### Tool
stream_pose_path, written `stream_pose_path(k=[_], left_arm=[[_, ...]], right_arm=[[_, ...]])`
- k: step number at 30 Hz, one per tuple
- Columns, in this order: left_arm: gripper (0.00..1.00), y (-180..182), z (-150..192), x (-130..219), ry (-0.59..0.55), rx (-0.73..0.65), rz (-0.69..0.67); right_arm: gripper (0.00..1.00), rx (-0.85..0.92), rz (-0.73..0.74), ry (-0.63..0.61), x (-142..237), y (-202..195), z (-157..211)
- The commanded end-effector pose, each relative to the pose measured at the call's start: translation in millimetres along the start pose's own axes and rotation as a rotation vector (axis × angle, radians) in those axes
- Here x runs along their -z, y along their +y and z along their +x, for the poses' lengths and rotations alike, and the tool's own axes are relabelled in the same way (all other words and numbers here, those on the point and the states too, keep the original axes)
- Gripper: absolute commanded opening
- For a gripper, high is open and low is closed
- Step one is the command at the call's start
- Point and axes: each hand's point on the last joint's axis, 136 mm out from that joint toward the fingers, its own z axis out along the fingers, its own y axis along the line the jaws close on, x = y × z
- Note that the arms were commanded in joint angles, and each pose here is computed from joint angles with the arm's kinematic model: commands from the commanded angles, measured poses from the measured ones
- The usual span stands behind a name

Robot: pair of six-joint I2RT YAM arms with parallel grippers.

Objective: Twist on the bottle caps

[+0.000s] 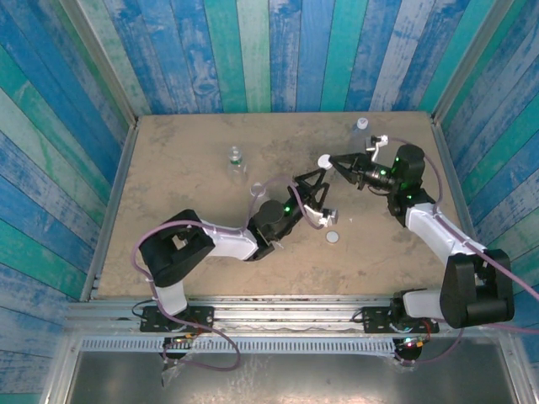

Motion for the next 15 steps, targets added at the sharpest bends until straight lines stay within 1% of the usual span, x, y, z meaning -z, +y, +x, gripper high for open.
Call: stream_pose_path(k=[1, 2, 4, 7, 11, 15], left_arm=[[0.73, 33.3, -22.0, 17.0, -0.062, 0.135, -0.008], [0.75, 36.4, -25.7, 21.8, -0.073, 0.165, 0.011], [0.79, 47.7, -32.8, 31.8, -0.102, 0.269, 0.052], [0.82, 67.9, -41.3, 47.5, -0.131, 0.415, 0.125], [0.86, 90.6, -42.3, 63.9, -0.139, 0.508, 0.128], [0.88, 98.6, -28.1, 77.1, -0.089, 0.571, 0.100]], right_arm=[[0.07, 0.027, 0.016, -0.035, -0.3, -11.4, -10.5], [0.07, 0.029, 0.023, -0.037, -1.5, -14.8, -12.0], [0.07, 0.023, 0.044, -0.027, -6.0, -26.9, -13.4], [0.06, 0.005, 0.066, -0.009, -12.0, -46.8, -13.4], [0.06, -0.030, 0.090, 0.026, -22.2, -79.1, -6.4], [0.06, -0.078, 0.129, 0.063, -32.8, -115.2, 7.3]])
